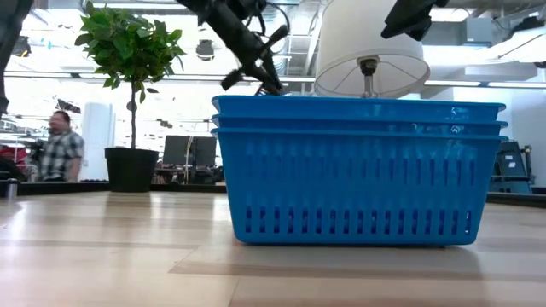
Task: Stack baskets by color
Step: Stack the left black bin into the right black bins, then return to Home Position
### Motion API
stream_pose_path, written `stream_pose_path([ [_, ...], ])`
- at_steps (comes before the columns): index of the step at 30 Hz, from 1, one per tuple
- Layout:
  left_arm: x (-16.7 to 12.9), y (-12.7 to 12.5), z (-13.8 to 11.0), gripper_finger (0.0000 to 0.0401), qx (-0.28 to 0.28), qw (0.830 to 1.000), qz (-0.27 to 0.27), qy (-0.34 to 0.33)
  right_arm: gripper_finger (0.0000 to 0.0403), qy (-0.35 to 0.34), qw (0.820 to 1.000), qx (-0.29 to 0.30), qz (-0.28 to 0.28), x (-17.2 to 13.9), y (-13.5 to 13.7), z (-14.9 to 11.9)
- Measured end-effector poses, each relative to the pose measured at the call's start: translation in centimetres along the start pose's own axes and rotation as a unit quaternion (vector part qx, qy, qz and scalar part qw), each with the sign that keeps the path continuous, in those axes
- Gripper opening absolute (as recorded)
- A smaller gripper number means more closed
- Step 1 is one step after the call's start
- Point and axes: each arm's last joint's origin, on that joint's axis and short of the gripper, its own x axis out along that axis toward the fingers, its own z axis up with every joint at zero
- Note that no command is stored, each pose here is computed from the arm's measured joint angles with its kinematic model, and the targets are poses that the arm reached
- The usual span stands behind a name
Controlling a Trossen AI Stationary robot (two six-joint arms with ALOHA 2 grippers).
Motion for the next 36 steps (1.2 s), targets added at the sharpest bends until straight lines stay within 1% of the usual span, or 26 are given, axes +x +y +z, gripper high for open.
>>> stream_pose_path([
  [2,1.1,0.9,0.6,0.0,-0.033,0.999,-0.017,0.016,0.014,0.0,1.0,-0.001,-0.001,0.0,0.0,0.0],
  [4,2.6,1.3,0.6,0.0,-0.052,0.998,-0.032,0.027,0.014,0.001,1.0,-0.002,-0.001,0.0,0.0,0.0],
  [6,3.7,2.0,0.6,0.0,-0.071,0.996,-0.025,0.042,0.014,0.005,1.0,-0.002,-0.002,0.0,0.0,-0.1],
  [10,4.9,3.3,0.8,0.0,-0.1,0.994,-0.011,0.053,0.014,0.012,1.0,-0.002,-0.003,0.0,0.0,-0.2],
  [12,5.1,3.7,0.7,0.0,-0.104,0.993,-0.001,0.058,0.014,0.012,1.0,-0.002,-0.003,0.0,-0.1,-0.2],
  [17,5.4,3.7,0.4,0.0,-0.1,0.992,-0.002,0.076,0.014,0.012,1.0,-0.003,-0.003,0.0,0.0,-0.2],
  [24,5.6,3.6,0.2,0.0003,-0.083,0.994,-0.004,0.076,0.014,0.012,1.0,-0.016,-0.003,0.0,0.0,-0.2],
  [28,5.6,3.6,0.2,0.0025,-0.07,0.995,-0.005,0.076,0.014,0.012,1.0,-0.019,-0.003,0.0,0.0,-0.2],
  [36,5.6,3.5,0.3,0.0096,-0.064,0.995,-0.007,0.074,0.014,0.012,1.0,-0.02,-0.002,0.0,0.0,-0.2],
])
